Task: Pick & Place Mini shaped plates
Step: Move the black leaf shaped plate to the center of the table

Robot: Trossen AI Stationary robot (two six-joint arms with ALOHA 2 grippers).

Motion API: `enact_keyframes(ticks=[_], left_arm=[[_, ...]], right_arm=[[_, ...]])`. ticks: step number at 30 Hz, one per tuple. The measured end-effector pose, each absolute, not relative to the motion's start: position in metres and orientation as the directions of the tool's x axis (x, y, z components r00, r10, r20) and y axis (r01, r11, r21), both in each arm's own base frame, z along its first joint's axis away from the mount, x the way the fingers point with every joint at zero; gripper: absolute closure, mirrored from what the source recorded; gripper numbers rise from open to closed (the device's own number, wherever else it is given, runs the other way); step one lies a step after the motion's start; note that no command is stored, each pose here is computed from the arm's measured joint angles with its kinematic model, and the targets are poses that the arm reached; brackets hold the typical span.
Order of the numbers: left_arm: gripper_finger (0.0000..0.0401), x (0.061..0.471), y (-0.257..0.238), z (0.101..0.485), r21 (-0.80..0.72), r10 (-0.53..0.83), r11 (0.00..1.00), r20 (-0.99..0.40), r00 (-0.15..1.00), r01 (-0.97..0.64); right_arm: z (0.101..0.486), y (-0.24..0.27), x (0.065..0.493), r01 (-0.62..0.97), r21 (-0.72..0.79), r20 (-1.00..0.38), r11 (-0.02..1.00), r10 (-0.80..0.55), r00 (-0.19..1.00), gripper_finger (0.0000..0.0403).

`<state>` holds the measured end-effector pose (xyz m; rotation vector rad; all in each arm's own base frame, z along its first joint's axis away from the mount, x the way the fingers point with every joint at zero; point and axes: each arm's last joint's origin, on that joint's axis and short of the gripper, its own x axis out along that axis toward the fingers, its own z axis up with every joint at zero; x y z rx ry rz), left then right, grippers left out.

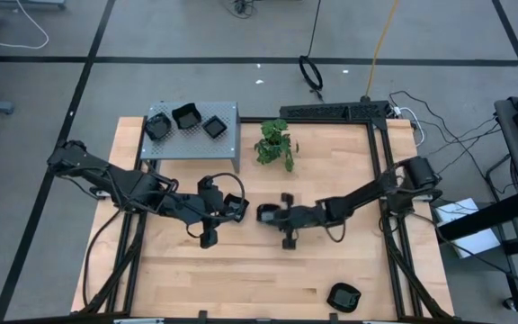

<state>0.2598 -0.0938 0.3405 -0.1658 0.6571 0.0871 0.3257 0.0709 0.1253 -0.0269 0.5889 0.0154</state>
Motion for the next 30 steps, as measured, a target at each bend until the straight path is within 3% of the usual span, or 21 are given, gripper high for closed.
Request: enact_keyframes(ticks=[6,13,24,30], left_arm=[[0.0304,0.260,-0.094,0.341,-0.125,0.028,0.983,-0.614,0.789,-0.133],[0.0304,0.259,-0.094,0.340,-0.130,0.021,0.983,-0.620,0.785,-0.128],[0.0304,0.259,-0.094,0.340,-0.127,0.021,0.984,-0.624,0.781,-0.128],[0.0304,0.258,-0.094,0.339,-0.123,0.022,0.984,-0.632,0.774,-0.128]], right_arm=[[0.122,0.090,0.366,-0.185,-0.062,-0.538,0.981,0.123,0.834,0.0403],[0.118,0.089,0.397,-0.262,-0.031,-0.519,0.965,0.208,0.829,0.0397],[0.139,0.084,0.397,-0.287,-0.034,-0.502,0.957,0.232,0.833,0.0285],[0.167,0.087,0.366,-0.308,-0.013,-0.665,0.951,0.222,0.713,0.0261]])
